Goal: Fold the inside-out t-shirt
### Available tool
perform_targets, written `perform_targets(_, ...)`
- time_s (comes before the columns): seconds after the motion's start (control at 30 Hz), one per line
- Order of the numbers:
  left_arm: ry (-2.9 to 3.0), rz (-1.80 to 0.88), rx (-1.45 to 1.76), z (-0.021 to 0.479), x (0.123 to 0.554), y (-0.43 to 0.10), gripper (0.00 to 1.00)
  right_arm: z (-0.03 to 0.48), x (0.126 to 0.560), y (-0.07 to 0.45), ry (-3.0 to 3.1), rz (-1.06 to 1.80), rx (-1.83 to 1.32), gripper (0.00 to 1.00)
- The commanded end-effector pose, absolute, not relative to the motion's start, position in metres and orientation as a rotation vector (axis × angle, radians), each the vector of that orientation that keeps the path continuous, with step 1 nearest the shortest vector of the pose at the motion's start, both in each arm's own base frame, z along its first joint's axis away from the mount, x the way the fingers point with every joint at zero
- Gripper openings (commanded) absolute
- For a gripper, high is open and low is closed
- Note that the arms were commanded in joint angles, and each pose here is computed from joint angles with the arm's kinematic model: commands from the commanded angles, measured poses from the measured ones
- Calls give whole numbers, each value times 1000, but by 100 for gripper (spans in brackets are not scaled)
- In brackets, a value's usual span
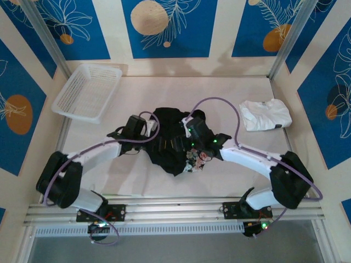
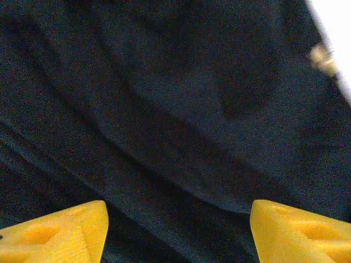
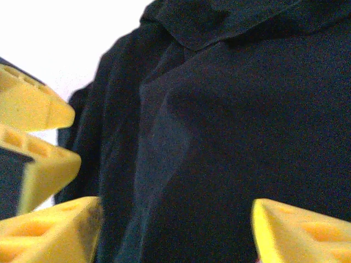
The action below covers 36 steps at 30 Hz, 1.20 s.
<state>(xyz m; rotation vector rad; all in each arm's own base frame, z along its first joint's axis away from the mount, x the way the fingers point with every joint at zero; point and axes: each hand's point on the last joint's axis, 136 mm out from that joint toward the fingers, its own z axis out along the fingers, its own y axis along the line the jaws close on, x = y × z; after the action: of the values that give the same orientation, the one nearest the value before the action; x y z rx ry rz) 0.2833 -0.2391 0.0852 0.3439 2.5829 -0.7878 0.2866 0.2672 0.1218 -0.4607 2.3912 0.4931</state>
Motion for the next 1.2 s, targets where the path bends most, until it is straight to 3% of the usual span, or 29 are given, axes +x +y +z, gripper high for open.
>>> perform_targets(0.0, 2636, -729, 313, 73, 289, -240, 68, 107, 299, 251, 2442, 320, -422, 50)
perform_targets(0.07, 2645, -689, 302, 65, 297, -239, 64, 118, 302, 249, 2408, 329, -430, 24)
perform_targets(0.17, 2637, -713, 307, 64, 303, -246, 45, 144, 301, 248, 2334, 443, -419, 2)
perform_targets(0.3, 2535, -812, 333, 90, 313, -260, 1, 180, 298, 226, 2241, 548, -329, 0)
perform_targets(0.5, 2208, -925, 407, 192, 326, -263, 0, 224, 281, 174, 2050, 726, -116, 0)
perform_targets(0.63, 1978, -1054, 453, 253, 312, -269, 0, 199, 268, 136, 2056, 608, 32, 0)
perform_targets(0.8, 1929, -1205, 470, 263, 295, -278, 0, 159, 253, 122, 2164, 478, 25, 18)
perform_targets(0.97, 1916, -1261, 502, 283, 283, -288, 0, 189, 254, 137, 2096, 360, -192, 43)
perform_targets(1.17, 1971, -1157, 528, 292, 278, -293, 0, 205, 227, 209, 1966, 472, -568, 64)
